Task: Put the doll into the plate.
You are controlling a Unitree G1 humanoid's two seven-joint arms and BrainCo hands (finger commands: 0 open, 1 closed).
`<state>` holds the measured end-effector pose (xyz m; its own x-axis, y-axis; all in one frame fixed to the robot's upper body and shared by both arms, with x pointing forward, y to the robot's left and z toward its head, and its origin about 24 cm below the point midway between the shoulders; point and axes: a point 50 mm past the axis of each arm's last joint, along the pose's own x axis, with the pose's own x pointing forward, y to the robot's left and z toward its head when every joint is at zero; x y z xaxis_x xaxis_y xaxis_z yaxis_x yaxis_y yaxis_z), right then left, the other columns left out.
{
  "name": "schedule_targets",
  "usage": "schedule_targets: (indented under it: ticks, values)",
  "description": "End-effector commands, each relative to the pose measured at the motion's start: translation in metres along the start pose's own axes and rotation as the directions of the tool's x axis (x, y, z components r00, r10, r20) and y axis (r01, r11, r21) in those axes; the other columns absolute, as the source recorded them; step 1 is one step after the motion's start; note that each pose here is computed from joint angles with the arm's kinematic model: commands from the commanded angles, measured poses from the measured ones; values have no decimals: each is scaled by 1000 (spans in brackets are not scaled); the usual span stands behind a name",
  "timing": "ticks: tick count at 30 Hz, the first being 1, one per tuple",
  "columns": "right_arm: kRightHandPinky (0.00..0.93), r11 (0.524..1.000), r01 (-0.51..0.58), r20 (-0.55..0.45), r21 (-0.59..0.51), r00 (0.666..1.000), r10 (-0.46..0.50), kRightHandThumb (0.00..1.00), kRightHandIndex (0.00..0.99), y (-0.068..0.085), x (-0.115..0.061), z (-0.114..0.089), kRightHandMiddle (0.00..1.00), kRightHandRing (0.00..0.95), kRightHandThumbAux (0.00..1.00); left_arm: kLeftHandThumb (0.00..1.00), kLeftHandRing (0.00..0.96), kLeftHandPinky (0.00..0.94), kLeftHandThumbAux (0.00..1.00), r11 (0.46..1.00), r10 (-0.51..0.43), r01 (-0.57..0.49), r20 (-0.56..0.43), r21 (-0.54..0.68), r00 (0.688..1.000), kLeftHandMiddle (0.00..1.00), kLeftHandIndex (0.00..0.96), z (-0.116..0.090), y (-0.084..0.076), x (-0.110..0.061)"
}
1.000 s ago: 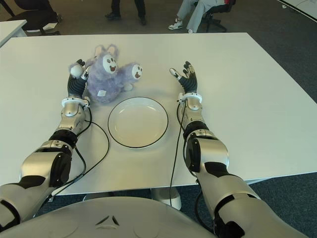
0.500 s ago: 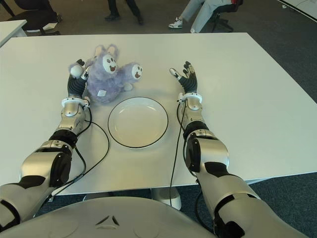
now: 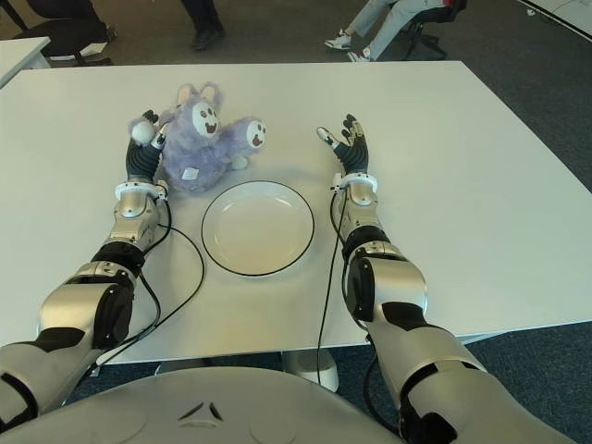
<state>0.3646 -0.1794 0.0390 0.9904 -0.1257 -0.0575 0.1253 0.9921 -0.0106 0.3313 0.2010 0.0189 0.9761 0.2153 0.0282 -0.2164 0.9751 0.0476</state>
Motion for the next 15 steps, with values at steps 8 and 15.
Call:
schedule_targets:
  ticks: [8,15]
  values:
    - [14,1000,12,-198,-2,980,-12,66,7,-4,-26,-51,22,14,671,0,101,114,474,1000,6,-4,-178,11,984,85,0,-50,7,-37]
    - [15,1000,11,-198,-3,980,-12,66,7,-4,-26,-51,22,13,672,0,102,128,477,1000,7,-5,-179,10,984,83,0,-50,7,-38]
